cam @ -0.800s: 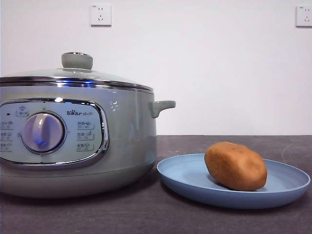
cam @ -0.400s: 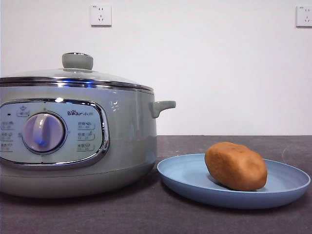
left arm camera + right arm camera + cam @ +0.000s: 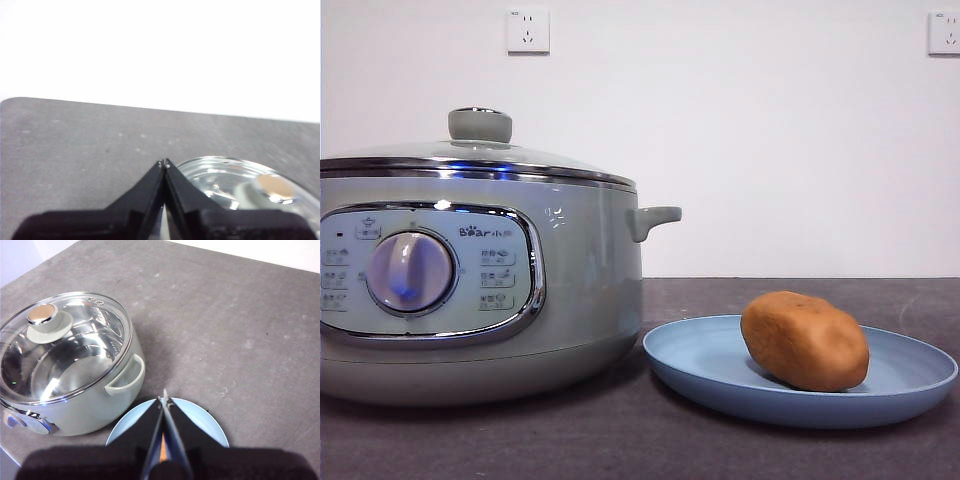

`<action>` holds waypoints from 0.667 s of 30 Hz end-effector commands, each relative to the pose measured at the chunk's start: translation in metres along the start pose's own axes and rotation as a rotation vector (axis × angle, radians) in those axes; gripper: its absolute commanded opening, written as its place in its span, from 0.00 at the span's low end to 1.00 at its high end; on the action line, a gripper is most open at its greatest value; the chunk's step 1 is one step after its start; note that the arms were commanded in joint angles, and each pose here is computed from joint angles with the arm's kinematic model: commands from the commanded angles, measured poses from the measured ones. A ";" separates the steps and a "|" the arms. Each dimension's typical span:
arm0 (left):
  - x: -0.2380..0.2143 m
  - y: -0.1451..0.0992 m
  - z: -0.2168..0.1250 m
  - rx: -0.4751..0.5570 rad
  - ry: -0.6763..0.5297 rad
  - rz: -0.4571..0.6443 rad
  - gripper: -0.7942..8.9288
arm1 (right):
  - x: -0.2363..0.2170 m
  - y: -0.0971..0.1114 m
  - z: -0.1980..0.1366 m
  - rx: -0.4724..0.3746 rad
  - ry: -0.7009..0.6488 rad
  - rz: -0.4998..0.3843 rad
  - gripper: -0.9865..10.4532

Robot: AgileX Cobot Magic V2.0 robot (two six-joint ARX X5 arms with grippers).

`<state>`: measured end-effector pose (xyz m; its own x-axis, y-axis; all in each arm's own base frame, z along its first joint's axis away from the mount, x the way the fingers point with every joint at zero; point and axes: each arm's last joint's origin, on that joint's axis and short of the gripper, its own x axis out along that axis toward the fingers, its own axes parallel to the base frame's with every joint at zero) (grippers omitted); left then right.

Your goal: Take the potato out from the steamer,put the potato on the plate,close the lid

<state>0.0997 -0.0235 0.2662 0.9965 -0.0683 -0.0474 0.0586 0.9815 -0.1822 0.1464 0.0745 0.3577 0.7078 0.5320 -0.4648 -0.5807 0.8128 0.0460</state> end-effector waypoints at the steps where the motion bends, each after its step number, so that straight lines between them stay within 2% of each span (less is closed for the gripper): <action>1: 0.001 0.011 -0.039 -0.033 -0.005 0.038 0.08 | -0.001 0.000 0.000 -0.001 -0.004 -0.001 0.09; 9: 0.002 0.033 -0.107 -0.124 0.026 0.075 0.08 | -0.001 0.000 0.000 -0.001 -0.003 -0.001 0.09; 14: 0.000 0.038 -0.115 -0.086 0.113 0.112 0.08 | -0.001 0.000 -0.001 0.000 0.001 -0.002 0.09; 20: 0.000 0.036 -0.116 -0.069 0.144 0.008 0.08 | -0.001 0.000 -0.001 0.000 0.003 -0.001 0.09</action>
<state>0.0951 -0.0089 0.1508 0.9818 -0.0751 -0.1743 0.0272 0.9646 -0.2622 0.1460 0.0742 0.3572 0.7058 0.5302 -0.4698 -0.5799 0.8133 0.0467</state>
